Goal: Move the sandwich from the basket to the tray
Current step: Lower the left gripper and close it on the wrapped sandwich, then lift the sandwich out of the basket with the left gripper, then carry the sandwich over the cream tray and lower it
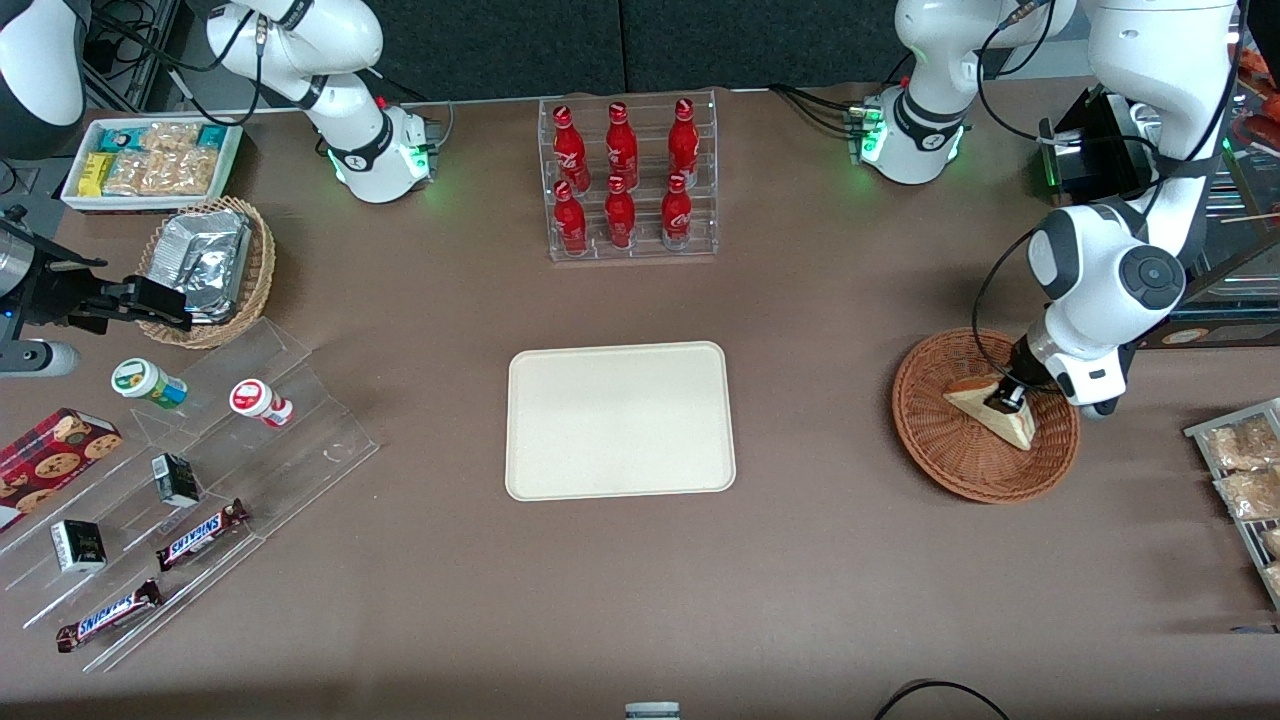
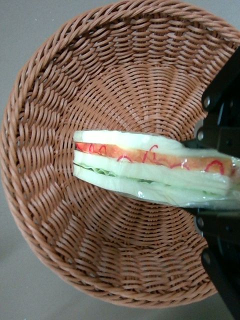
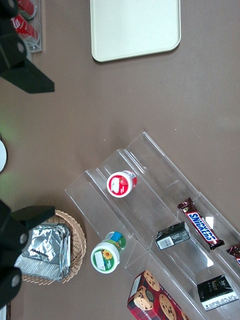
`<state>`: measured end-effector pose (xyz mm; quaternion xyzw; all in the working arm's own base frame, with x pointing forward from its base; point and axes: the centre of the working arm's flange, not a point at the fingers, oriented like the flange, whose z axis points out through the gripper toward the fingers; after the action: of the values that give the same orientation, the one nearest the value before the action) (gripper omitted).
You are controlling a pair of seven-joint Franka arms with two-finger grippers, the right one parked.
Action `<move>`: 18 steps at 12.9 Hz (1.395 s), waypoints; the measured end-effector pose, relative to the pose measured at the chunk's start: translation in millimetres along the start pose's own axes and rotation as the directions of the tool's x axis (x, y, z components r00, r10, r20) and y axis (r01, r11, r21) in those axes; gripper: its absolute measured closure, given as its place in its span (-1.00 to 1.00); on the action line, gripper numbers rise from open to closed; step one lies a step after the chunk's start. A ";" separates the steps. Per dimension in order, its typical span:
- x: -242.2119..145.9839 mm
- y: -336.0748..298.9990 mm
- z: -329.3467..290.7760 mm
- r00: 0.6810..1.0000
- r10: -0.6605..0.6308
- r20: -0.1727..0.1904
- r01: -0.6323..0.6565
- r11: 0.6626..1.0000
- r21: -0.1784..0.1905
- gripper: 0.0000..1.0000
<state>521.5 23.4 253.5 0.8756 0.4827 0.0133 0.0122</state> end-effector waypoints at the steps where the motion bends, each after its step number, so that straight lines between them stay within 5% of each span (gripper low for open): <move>1: -0.7 0.8 -0.2 1.000 0.001 -0.001 -0.001 1.000 -0.002 0.42; 2: -0.2 1.5 -1.0 1.000 0.001 -0.003 -0.001 1.000 -0.005 0.59; 5: -4.8 12.0 -12.1 0.998 0.053 -0.019 -0.053 0.999 0.007 0.62; 7: -15.5 26.7 -42.1 0.990 0.136 -0.027 -0.134 0.988 0.073 0.62; 9: -30.6 50.0 -104.4 0.982 0.189 0.002 -0.187 0.971 0.152 0.62; 11: -64.4 82.7 -180.5 0.967 0.254 0.013 -0.252 0.950 0.185 0.62; 14: -136.7 120.6 -241.0 0.934 0.357 0.019 -0.354 0.916 0.189 0.70; 18: -249.4 162.2 -241.3 0.857 0.514 0.051 -0.515 0.844 0.148 0.70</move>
<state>516.9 -272.0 497.3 0.9711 0.2301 -0.0257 -0.0583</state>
